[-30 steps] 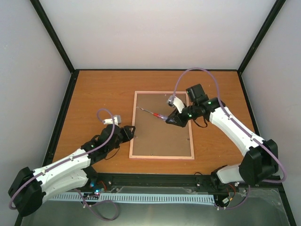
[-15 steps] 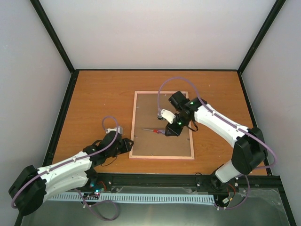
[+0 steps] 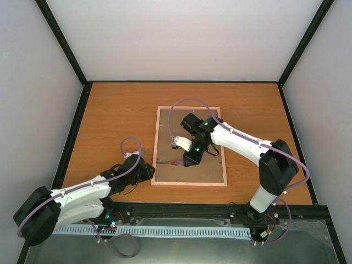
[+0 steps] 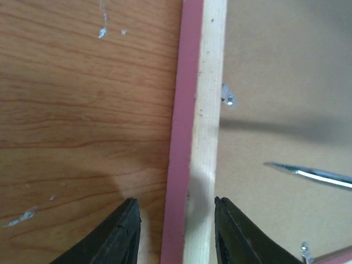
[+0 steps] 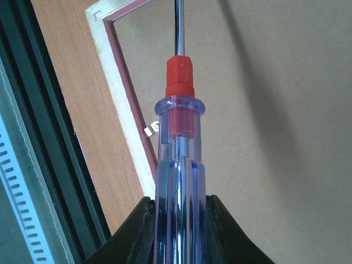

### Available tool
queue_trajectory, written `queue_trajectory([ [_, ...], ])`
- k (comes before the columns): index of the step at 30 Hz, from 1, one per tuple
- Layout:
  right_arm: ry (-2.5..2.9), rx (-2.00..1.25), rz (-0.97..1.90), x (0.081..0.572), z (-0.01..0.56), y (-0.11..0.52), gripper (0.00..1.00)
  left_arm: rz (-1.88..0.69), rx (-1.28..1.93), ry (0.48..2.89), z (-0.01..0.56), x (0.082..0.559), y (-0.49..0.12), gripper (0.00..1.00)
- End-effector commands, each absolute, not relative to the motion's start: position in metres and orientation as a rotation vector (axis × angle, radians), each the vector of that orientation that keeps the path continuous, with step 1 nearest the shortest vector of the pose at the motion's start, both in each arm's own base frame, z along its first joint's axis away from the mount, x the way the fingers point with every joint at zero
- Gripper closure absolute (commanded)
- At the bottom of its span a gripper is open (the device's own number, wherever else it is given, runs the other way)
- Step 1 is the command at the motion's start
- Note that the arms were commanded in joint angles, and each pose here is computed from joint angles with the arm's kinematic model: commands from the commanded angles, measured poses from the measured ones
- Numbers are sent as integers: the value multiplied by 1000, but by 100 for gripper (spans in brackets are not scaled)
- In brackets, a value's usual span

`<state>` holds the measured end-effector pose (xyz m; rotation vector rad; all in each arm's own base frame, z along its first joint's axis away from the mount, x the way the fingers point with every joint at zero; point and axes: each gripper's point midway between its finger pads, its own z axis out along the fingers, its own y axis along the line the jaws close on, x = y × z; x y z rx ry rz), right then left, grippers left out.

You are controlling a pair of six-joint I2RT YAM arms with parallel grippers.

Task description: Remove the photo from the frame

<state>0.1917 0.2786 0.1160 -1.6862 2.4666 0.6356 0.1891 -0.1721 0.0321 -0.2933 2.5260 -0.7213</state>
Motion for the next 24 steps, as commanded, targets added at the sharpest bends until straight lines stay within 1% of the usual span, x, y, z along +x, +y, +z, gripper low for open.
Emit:
queue_trajectory([
  [1, 2457, -1702, 644, 194, 118, 292, 97, -736, -267, 2512, 44, 200, -186, 61],
  [7, 2515, -1738, 614, 193, 104, 294, 97, -700, -276, 2530, 42, 206, -190, 61],
  [13, 2520, -1708, 575, 198, 106, 295, 97, -697, -266, 2529, 41, 211, -195, 61],
  [17, 2509, -1694, 563, 201, 113, 295, 97, -688, -248, 2545, 39, 212, -198, 64],
  [24, 2548, -1674, 507, 205, 103, 291, 97, -658, -270, 2573, 33, 212, -197, 71],
])
